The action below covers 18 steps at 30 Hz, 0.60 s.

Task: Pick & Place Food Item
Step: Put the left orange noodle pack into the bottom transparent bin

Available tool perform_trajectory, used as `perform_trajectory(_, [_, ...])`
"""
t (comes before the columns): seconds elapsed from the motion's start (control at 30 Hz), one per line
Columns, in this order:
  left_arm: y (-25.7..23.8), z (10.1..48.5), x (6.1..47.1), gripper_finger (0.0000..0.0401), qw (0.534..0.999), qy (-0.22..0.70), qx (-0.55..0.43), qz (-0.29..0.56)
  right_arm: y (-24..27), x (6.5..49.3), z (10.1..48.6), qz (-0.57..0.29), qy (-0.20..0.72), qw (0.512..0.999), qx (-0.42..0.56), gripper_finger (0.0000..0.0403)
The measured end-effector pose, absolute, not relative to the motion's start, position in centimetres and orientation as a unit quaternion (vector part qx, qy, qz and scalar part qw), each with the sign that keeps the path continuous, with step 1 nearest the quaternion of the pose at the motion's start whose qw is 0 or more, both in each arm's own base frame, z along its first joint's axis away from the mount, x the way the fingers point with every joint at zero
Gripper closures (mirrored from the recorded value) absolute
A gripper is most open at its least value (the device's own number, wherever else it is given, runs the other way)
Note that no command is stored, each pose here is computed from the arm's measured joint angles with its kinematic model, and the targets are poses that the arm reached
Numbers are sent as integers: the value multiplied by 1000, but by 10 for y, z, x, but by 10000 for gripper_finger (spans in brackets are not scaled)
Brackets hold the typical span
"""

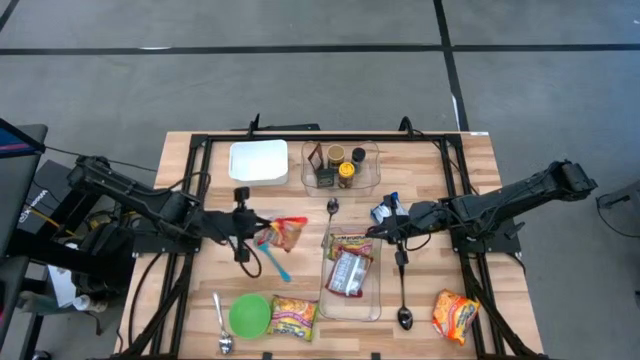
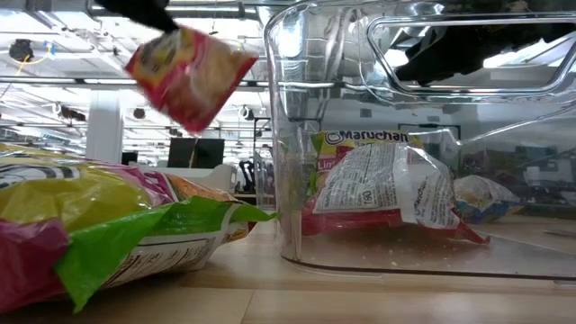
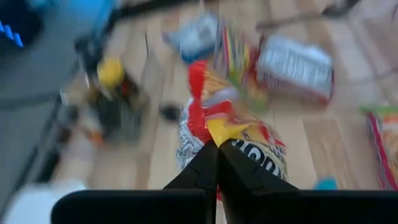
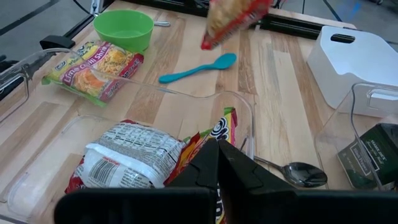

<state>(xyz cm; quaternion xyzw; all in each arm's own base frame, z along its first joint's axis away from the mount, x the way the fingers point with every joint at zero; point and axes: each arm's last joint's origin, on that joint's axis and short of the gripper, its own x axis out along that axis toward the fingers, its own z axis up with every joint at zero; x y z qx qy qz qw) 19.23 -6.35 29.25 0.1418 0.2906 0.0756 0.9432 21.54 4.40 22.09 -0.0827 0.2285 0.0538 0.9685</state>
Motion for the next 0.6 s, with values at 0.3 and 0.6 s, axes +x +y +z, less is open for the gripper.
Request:
perform_trajectory(0.3, [-68,315,205,401,960,175,212,57,45,218,226,53,199,976,-77,403])
perform_trajectory(0.6, [-70,320,220,401,972,124,187,73,45,220,232,41,172,984,-10,403])
